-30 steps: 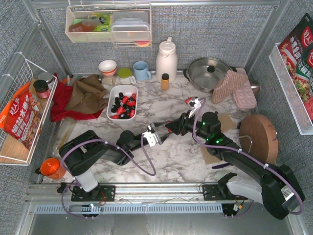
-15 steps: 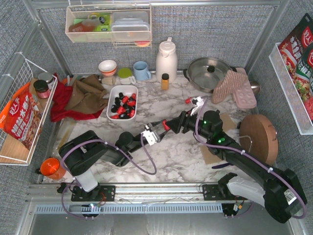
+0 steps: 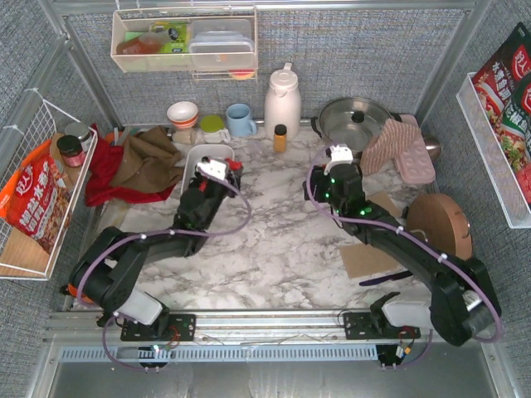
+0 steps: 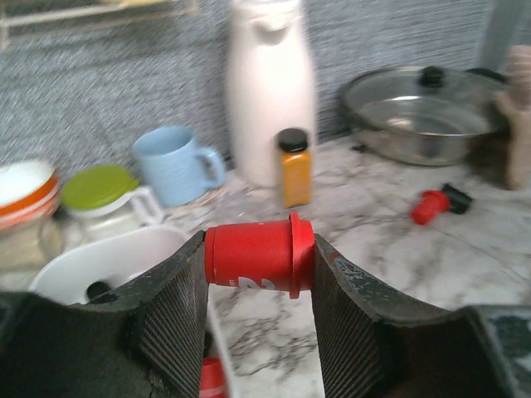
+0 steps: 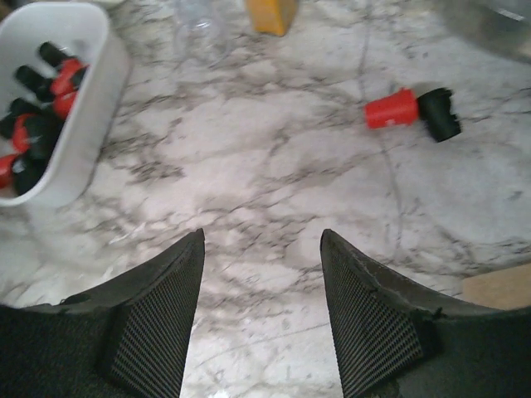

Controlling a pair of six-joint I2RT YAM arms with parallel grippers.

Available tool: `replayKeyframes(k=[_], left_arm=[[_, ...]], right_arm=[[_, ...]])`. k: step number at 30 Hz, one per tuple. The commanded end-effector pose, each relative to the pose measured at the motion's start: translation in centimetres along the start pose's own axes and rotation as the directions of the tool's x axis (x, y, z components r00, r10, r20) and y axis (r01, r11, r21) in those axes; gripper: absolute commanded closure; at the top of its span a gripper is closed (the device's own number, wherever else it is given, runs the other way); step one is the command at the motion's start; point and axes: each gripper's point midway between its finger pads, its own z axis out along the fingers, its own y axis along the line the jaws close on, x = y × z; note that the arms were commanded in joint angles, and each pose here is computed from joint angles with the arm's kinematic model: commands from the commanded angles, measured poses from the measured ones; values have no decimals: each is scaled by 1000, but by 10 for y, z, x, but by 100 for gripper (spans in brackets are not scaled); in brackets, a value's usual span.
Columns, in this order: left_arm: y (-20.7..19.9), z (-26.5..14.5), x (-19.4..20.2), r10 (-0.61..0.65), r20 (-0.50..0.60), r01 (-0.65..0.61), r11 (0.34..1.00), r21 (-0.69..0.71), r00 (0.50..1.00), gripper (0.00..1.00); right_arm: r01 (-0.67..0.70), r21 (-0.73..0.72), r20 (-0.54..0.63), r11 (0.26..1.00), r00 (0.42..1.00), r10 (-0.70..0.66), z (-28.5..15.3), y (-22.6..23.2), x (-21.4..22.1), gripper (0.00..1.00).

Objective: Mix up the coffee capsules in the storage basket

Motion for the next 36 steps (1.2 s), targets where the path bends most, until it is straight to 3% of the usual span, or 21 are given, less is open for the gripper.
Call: replayKeyframes(k=[1, 7, 11, 14, 18, 22, 26, 27, 33, 36], left_arm=[[50, 0, 48, -110, -226, 72, 983, -170, 968, 73], [114, 6, 101, -264, -390, 120, 927, -356, 882, 73], [125, 13, 127, -322, -485, 126, 911, -393, 813, 73], [133, 12, 142, -342, -506, 100, 890, -445, 792, 73], [139, 9, 150, -356, -508, 81, 871, -484, 785, 63], [142, 9, 149, -362, -507, 77, 864, -498, 782, 27], [142, 7, 126, -353, -469, 90, 864, -495, 810, 13], [143, 5, 117, -351, -452, 94, 862, -498, 820, 3], [136, -11, 75, -331, -378, 128, 873, -471, 865, 1], [127, -17, 63, -324, -354, 150, 886, -439, 877, 1]], right_arm=[[65, 130, 4, 989, 998, -66, 18, -24, -10, 38], [82, 169, -56, 982, 996, -74, 46, -31, -4, 38], [89, 177, -80, 980, 994, -76, 60, -33, 1, 38], [97, 190, -92, 977, 992, -81, 69, -35, 1, 38], [96, 217, -142, 971, 988, -66, 86, -45, 11, 37], [32, 269, -182, 963, 983, 19, 109, -63, 22, 37], [-91, 371, -186, 924, 968, 170, 134, -87, 30, 37], [-110, 398, -187, 911, 962, 198, 140, -92, 31, 37], [-145, 489, -174, 860, 950, 258, 169, -107, 33, 36], [-197, 582, -124, 789, 937, 326, 172, -119, 33, 35]])
